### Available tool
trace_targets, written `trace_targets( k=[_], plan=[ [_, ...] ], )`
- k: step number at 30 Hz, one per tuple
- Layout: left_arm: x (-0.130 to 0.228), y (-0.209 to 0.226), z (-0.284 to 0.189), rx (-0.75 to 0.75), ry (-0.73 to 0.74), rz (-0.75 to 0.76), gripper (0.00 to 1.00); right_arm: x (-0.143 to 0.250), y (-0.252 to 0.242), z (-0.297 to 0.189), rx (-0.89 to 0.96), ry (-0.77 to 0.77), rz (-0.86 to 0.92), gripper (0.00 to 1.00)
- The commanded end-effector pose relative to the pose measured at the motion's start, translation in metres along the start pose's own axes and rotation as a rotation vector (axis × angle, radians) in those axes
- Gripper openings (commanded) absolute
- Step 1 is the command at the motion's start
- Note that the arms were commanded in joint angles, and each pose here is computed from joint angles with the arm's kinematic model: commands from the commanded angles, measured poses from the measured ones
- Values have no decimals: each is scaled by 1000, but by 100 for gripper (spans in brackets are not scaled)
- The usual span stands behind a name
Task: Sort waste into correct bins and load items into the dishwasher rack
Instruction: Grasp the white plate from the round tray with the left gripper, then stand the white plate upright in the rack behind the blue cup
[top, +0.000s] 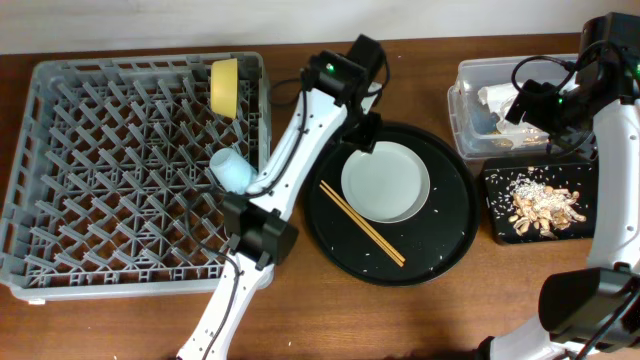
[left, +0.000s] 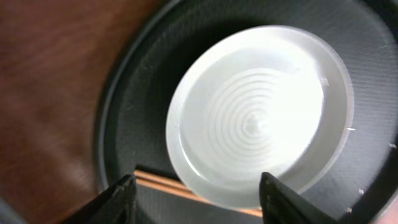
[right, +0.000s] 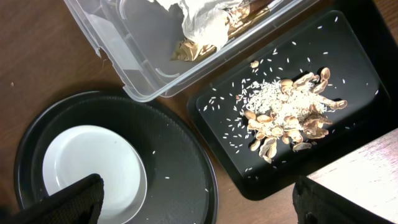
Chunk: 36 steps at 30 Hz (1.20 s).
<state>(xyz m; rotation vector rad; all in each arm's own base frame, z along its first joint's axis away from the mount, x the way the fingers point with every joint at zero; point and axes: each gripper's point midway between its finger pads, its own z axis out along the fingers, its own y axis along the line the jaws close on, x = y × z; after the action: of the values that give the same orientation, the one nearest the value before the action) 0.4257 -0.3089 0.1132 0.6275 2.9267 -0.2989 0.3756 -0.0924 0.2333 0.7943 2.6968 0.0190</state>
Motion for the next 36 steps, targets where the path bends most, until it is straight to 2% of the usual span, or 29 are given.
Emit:
trace_targets(
  k=[1, 3, 5, 8, 10, 11, 12, 13, 15, 17, 19, 22, 24, 25, 26, 30, 34, 36],
  plan=[
    [3, 7, 48, -34, 59, -57, 52, 2, 2, 2, 0, 8, -8, 98],
    [-1, 14, 71, -48, 61, -77, 50, 3, 1, 2, 2, 15, -8, 98],
    [1, 16, 85, -52, 78, -79, 41, 5, 1, 2, 4, 21, -7, 98],
    [15, 24, 123, -67, 150, -88, 40, 6, 0, 2, 5, 24, -7, 98],
    [18, 26, 129, -71, 165, -89, 20, 5, 0, 2, 5, 24, -8, 98],
    [18, 26, 129, -70, 163, -89, 16, 5, 0, 2, 5, 24, -7, 98],
    [18, 26, 129, -70, 163, -89, 1, 5, 0, 2, 5, 24, -7, 98],
    [17, 25, 124, -69, 157, -88, 1, 5, 0, 2, 5, 23, -7, 98],
    [3, 18, 83, -56, 82, -47, 1, 5, 0, 2, 4, 23, -8, 98],
    [-30, 21, -22, -87, -162, -23, 1, 6, 0, 2, 5, 25, -8, 98],
    [-38, 44, -103, -150, -320, -61, 1, 6, 0, 2, 5, 25, -8, 98],
    [-22, 115, -217, -223, -509, -197, 1, 6, 0, 2, 5, 25, -8, 98],
    [10, 193, -275, -451, -580, -353, 1, 6, 0, 2, 5, 24, -8, 98],
    [21, 218, -291, -543, -593, -406, 1, 6, 0, 2, 5, 24, -8, 98],
    [39, 258, -307, -701, -583, -487, 1, 6, 0, 2, 5, 25, -7, 98],
    [81, 320, -341, -1088, -495, -618, 1, 5, 0, 2, 5, 24, -8, 98],
    [90, 339, -337, -1289, -371, -616, 1, 5, 0, 2, 5, 22, -8, 99],
    [82, 347, -308, -1287, -295, -583, 1, 5, 0, 2, 5, 22, -8, 99]
  ],
)
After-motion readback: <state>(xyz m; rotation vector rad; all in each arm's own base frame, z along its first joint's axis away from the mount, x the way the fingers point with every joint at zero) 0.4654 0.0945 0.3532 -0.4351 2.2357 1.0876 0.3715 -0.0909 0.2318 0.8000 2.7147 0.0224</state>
